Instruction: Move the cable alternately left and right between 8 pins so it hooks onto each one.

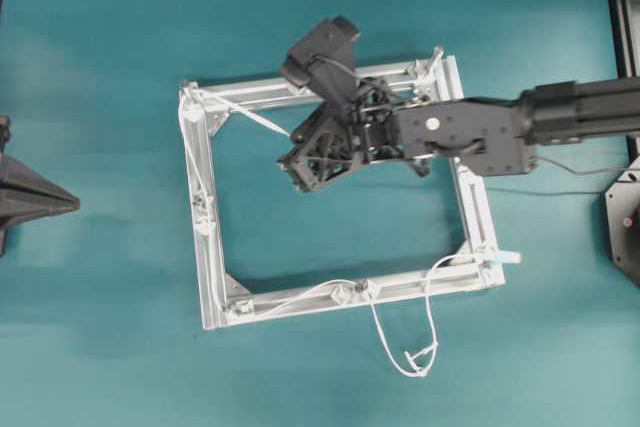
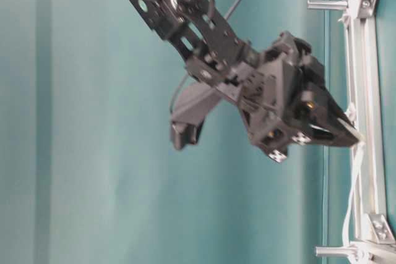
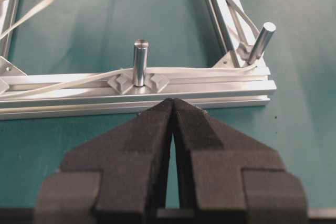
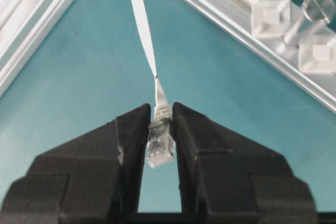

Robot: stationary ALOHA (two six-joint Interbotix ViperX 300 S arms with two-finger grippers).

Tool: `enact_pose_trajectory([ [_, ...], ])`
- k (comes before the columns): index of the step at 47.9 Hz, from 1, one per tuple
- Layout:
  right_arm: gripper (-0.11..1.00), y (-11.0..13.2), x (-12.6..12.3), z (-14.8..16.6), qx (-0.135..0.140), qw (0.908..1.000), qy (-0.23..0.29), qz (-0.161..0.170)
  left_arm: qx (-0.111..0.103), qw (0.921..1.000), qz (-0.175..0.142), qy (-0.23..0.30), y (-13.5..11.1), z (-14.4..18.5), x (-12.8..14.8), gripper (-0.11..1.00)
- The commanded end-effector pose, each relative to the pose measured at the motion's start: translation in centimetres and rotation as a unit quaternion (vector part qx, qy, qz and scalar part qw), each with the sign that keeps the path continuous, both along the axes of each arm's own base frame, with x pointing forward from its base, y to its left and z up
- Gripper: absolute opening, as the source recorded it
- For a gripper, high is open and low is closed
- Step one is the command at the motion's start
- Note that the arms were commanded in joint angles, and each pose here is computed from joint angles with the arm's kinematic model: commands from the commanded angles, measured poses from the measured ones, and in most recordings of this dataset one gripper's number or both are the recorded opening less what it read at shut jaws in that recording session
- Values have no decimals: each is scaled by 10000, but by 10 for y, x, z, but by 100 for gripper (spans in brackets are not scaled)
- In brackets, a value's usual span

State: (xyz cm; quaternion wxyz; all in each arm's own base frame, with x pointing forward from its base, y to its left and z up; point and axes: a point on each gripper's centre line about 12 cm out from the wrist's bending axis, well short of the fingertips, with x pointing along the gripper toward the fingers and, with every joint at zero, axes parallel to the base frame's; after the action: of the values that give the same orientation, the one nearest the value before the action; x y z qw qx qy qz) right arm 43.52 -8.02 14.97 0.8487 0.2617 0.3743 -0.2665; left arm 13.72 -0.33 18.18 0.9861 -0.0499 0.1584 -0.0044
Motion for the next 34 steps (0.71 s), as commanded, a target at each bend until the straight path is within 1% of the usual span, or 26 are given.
enact_pose_trajectory([
  [1, 19, 3, -5, 25, -37, 9996, -293, 42, 6, 9999, -14, -115, 0, 10, 3, 1],
  [4, 18, 4, -9, 24, -15, 9996, -292, 46, 6, 9999, -14, -123, 0, 10, 3, 1],
  [8, 16, 7, -12, 23, 6, 9993, -351, 133, 6, 9999, -21, -130, -1, 11, 3, 1],
  [18, 16, 16, -9, 23, 100, 9971, -672, 357, 6, 9999, -22, -123, -1, 10, 3, 1],
  [24, 16, 18, -8, 23, 93, 9967, -694, 412, 6, 9999, -14, -123, 0, 10, 3, 1],
  [34, 16, 30, -8, 22, 113, 9957, -715, 572, 6, 9999, -22, -123, -1, 10, 3, 1],
])
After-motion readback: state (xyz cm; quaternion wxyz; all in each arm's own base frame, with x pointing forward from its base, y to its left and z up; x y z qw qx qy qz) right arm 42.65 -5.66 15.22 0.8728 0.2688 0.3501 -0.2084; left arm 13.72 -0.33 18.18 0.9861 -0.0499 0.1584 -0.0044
